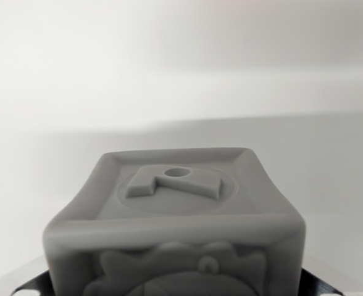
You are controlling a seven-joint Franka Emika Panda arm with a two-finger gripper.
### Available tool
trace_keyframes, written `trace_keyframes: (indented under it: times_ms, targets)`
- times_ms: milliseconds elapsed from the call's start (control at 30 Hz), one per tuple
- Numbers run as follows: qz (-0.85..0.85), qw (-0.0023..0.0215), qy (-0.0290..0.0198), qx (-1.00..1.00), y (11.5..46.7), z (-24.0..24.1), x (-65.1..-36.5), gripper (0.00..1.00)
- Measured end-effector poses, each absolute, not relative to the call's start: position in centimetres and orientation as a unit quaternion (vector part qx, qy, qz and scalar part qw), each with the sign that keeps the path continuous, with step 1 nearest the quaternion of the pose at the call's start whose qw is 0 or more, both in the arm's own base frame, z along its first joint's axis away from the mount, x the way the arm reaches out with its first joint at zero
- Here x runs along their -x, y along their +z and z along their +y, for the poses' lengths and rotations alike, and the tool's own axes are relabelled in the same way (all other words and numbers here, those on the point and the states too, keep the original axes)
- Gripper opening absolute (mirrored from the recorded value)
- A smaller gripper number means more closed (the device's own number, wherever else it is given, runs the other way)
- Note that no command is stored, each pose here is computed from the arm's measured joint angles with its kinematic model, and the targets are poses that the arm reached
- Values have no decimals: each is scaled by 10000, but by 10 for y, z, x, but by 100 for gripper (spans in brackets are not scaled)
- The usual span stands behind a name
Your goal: Destack cube
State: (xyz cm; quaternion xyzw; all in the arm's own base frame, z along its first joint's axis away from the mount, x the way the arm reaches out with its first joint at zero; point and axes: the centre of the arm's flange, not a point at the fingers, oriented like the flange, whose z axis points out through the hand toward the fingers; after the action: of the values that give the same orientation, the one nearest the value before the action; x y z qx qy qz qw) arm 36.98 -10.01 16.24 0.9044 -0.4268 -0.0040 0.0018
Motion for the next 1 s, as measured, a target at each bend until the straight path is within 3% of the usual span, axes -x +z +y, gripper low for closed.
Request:
trace_keyframes:
  times_ms: [900,933,1000]
  targets:
    - [-4266,12,-28,-9044,115,-100,-370,0]
    - [-4267,12,-27,-9044,115,-100,-370,100]
    - [-4268,11,-25,-9043,114,-100,-370,100]
